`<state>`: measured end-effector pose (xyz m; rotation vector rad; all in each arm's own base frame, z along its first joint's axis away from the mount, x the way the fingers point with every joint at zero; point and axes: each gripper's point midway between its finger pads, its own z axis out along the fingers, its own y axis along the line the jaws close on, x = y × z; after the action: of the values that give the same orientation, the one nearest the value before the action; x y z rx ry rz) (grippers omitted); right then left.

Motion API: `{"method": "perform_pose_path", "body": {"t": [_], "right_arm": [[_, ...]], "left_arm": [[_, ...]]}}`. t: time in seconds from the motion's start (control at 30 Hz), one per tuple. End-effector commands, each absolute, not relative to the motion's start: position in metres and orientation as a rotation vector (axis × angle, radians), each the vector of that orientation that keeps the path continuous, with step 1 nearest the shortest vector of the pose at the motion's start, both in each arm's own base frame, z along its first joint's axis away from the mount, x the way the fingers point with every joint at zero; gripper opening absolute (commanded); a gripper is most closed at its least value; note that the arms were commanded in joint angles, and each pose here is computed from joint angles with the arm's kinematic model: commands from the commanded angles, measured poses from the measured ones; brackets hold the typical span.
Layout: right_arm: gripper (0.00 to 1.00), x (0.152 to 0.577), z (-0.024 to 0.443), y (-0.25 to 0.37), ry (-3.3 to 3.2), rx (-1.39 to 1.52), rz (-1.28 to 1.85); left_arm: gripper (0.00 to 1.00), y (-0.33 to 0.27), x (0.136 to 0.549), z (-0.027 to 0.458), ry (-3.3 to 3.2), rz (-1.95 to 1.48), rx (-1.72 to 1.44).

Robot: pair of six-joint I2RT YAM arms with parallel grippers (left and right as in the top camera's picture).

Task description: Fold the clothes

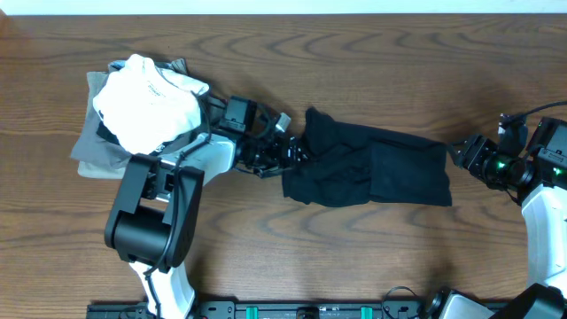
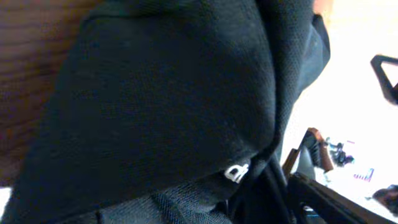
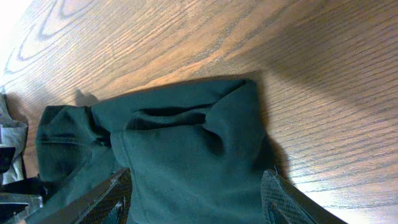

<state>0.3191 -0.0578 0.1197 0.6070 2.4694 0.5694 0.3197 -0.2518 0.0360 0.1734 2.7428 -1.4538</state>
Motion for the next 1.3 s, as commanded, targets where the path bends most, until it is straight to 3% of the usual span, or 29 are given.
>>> {"method": "perform_pose_path", "body": {"t": [0.0,0.1,0.23,0.27,0.47,0.77,0.87,1.07,1.1,1.17,1.27], "right_arm": [[0.64,0.320,0.125,-0.056,2.458,0.572,0.580],[0.64,0.319,0.125,-0.056,2.462,0.576,0.582],[0.64,0.318,0.124,-0.055,2.469,0.580,0.586],[0.64,0.318,0.124,-0.055,2.469,0.580,0.586],[0.64,0.317,0.124,-0.055,2.470,0.581,0.586],[0.64,0.318,0.124,-0.055,2.468,0.580,0.586],[0.64,0.318,0.124,-0.055,2.468,0.580,0.586],[0.64,0.316,0.124,-0.054,2.473,0.583,0.594],[0.64,0.316,0.123,-0.054,2.474,0.584,0.595],[0.64,0.316,0.124,-0.052,2.474,0.582,0.606],[0.64,0.315,0.124,-0.050,2.473,0.579,0.626]], "left_arm": [[0.74,-0.263,0.313,0.033,2.713,-1.476,0.272],[0.49,-0.269,0.314,0.035,2.689,-1.478,0.303],[0.07,-0.267,0.315,0.039,2.688,-1.484,0.290],[0.06,-0.266,0.316,0.043,2.684,-1.482,0.287],[0.06,-0.243,0.337,0.105,2.626,-1.418,0.263],[0.06,-0.220,0.349,0.198,2.612,-0.907,0.438],[0.06,-0.239,0.342,0.201,2.601,-0.850,0.522],[0.08,-0.278,0.318,0.159,2.684,-0.669,0.697],[0.13,-0.284,0.314,0.149,2.701,-0.640,0.723],[0.39,-0.292,0.309,0.134,2.728,-0.614,0.764],[0.63,-0.304,0.300,0.120,2.750,-0.611,0.814]]}}
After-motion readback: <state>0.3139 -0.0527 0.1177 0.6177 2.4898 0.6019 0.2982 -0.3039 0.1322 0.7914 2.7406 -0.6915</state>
